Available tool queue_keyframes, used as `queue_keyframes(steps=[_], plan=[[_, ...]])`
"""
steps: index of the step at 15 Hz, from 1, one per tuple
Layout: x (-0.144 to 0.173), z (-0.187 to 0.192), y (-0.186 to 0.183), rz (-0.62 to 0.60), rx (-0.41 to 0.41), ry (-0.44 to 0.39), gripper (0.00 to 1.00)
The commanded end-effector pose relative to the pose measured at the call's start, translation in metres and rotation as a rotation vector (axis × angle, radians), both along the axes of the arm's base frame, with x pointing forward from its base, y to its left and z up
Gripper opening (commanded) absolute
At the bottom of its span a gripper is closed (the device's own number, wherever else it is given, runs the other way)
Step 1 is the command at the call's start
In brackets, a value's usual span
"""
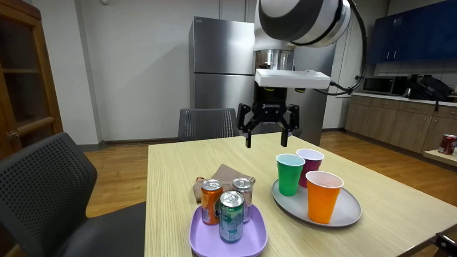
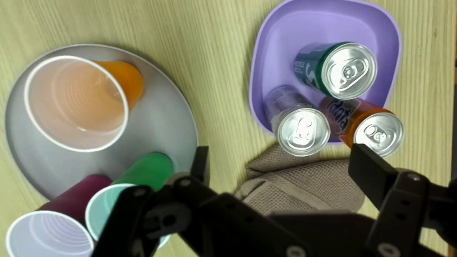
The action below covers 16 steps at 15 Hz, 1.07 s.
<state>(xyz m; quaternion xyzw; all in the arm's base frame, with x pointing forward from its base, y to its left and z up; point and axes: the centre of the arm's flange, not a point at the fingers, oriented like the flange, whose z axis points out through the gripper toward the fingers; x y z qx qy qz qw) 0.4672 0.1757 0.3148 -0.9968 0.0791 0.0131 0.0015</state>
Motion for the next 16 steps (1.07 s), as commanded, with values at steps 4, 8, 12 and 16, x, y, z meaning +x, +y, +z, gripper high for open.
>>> queue_keyframes(steps=[4, 8, 12, 16], plan=[[-0.025, 0.009, -0.079, -0.093, -0.023, -0.003, 1.00], [-0.021, -0.012, -0.094, -0.113, -0.066, 0.039, 1.00], [-0.027, -0.020, -0.104, -0.120, -0.081, 0.058, 1.00], [-0.027, -0.019, -0.104, -0.119, -0.081, 0.057, 1.00]])
